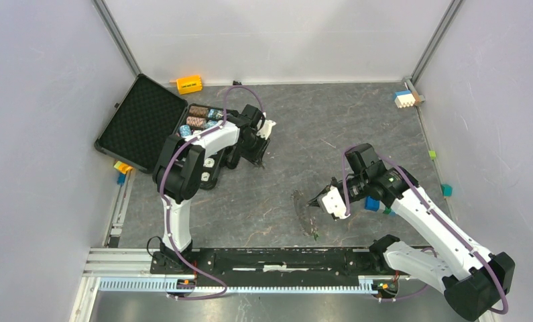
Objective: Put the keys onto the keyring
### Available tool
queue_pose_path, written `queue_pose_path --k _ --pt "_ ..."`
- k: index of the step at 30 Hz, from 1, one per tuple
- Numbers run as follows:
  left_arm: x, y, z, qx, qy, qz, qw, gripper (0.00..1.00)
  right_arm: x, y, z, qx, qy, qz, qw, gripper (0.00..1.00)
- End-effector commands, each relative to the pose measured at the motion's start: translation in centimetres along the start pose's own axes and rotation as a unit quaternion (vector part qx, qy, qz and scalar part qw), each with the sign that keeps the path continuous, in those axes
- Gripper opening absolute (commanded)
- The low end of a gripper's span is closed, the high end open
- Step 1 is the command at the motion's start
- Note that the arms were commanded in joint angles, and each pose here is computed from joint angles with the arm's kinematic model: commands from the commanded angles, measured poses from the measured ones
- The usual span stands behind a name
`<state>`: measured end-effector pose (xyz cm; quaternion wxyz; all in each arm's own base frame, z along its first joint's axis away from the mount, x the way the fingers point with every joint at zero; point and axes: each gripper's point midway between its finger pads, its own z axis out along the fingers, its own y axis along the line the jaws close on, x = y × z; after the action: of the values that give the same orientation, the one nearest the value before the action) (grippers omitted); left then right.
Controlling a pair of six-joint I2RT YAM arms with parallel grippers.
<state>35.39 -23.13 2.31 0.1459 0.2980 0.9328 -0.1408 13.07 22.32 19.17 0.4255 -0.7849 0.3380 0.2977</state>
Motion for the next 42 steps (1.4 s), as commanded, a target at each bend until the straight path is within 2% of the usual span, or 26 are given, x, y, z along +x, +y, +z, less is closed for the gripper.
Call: queue_pose_path --k 1,7,14,23,27,34,38,42 --pt "-0.9 -0.3 -0.6 0.003 -0.02 -0.013 1.0 0.32 -3.0 0.4 0.2 -0.012 -0.077 -0.134 0.988 0.0" --pt "-1.5 0.3 -0.5 -0.008 -0.029 -0.011 0.999 0.26 -2.9 0.4 0.2 -0.011 -0.076 -0.133 0.988 0.0" --pt "-2.0 0.8 -0.7 -0.016 -0.041 -0.024 0.999 0.26 -2.6 0.5 0.3 -0.011 -0.073 -0.132 0.989 0.0" --pt "-2.3 1.6 -1.5 -0.025 -0.061 -0.039 0.997 0.19 -2.6 0.5 0.3 -0.01 -0.072 -0.132 0.989 0.0" --pt "-1.8 1.0 -1.2 -0.006 -0.053 -0.042 0.998 0.24 -2.6 0.5 0.4 -0.01 -0.071 -0.132 0.989 0.0" --pt "-1.1 0.1 -1.3 0.014 -0.046 -0.071 0.996 0.4 -2.4 0.4 0.4 -0.008 -0.068 -0.132 0.989 0.0" --pt "-1.1 0.1 -1.6 0.015 -0.05 -0.074 0.996 0.41 -2.3 0.4 0.4 -0.009 -0.067 -0.131 0.989 0.0" --pt "-0.7 0.0 -1.2 0.022 -0.043 -0.083 0.995 0.37 -2.3 0.4 0.4 -0.008 -0.067 -0.13 0.989 0.0"
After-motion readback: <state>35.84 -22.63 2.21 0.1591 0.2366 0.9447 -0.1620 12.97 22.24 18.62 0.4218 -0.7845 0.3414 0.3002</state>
